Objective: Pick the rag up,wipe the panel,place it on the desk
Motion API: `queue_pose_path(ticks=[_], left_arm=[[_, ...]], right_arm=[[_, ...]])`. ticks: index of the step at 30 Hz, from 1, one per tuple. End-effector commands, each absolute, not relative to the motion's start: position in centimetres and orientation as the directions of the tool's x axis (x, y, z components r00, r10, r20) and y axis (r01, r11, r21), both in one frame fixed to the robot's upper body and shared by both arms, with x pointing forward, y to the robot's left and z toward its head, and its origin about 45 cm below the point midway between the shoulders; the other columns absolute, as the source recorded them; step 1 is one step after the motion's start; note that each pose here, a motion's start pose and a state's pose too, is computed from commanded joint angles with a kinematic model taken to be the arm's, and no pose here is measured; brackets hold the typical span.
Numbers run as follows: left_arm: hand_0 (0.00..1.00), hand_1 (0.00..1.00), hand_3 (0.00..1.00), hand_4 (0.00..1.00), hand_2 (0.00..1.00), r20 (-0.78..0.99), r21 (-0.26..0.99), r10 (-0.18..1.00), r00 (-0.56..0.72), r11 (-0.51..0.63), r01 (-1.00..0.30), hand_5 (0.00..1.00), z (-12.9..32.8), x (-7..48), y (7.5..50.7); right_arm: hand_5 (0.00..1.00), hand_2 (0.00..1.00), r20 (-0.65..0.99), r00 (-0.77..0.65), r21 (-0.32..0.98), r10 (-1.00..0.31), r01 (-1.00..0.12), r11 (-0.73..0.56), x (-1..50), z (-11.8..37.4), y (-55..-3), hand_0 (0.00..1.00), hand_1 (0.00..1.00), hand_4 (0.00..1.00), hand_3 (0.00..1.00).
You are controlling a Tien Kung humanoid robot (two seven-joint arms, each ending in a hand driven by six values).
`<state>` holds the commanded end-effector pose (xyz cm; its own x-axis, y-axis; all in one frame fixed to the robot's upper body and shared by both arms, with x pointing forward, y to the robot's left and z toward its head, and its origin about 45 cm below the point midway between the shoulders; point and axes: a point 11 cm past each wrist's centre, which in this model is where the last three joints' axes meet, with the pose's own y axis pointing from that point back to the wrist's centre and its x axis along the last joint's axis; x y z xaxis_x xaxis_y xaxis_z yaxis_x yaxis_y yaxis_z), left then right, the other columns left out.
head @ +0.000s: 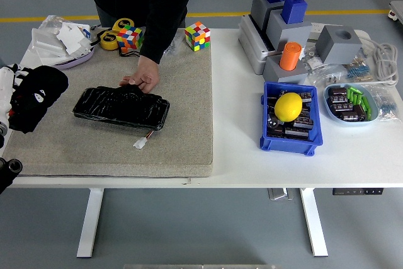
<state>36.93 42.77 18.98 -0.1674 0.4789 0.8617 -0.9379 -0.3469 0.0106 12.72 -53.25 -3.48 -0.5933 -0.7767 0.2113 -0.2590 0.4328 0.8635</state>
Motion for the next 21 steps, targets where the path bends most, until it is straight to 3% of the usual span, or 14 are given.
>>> queue_pose_path(ticks=[1,2,19,20,21], left_arm=[[0.196,0.138,0.557,0.517,0.534,0.863,0.017,0.478,-0.161,-0.346,-0.938,0.002,18.7,36.9,42.6],[0.194,0.121,0.685,0.515,0.578,0.862,0.021,0.481,-0.158,-0.345,-0.938,0.002,18.6,36.9,42.5],[0.194,0.119,0.684,0.508,0.579,0.849,0.055,0.514,-0.123,-0.317,-0.947,0.002,16.9,37.3,39.5],[0.194,0.132,0.559,0.509,0.54,0.848,0.055,0.516,-0.122,-0.316,-0.947,0.002,16.8,37.3,39.4],[0.194,0.132,0.559,0.509,0.54,0.847,0.058,0.518,-0.119,-0.313,-0.948,0.002,16.7,37.3,39.2]], right_arm=[[0.612,0.677,0.212,-0.593,0.864,-0.777,-0.258,0.433,12.7,-3.5,-53.2,0.727,0.643,0.998,0.621],[0.612,0.677,0.212,-0.592,0.864,-0.778,-0.258,0.432,12.7,-3.5,-53.2,0.727,0.643,0.998,0.622],[0.613,0.677,0.224,-0.583,0.868,-0.781,-0.245,0.432,12.1,-3.6,-53.4,0.727,0.642,0.998,0.622],[0.611,0.677,0.225,-0.583,0.868,-0.781,-0.245,0.433,12.1,-3.6,-53.5,0.727,0.643,0.998,0.622],[0.611,0.677,0.225,-0.584,0.867,-0.78,-0.245,0.433,12.1,-3.6,-53.5,0.727,0.643,0.998,0.622]])
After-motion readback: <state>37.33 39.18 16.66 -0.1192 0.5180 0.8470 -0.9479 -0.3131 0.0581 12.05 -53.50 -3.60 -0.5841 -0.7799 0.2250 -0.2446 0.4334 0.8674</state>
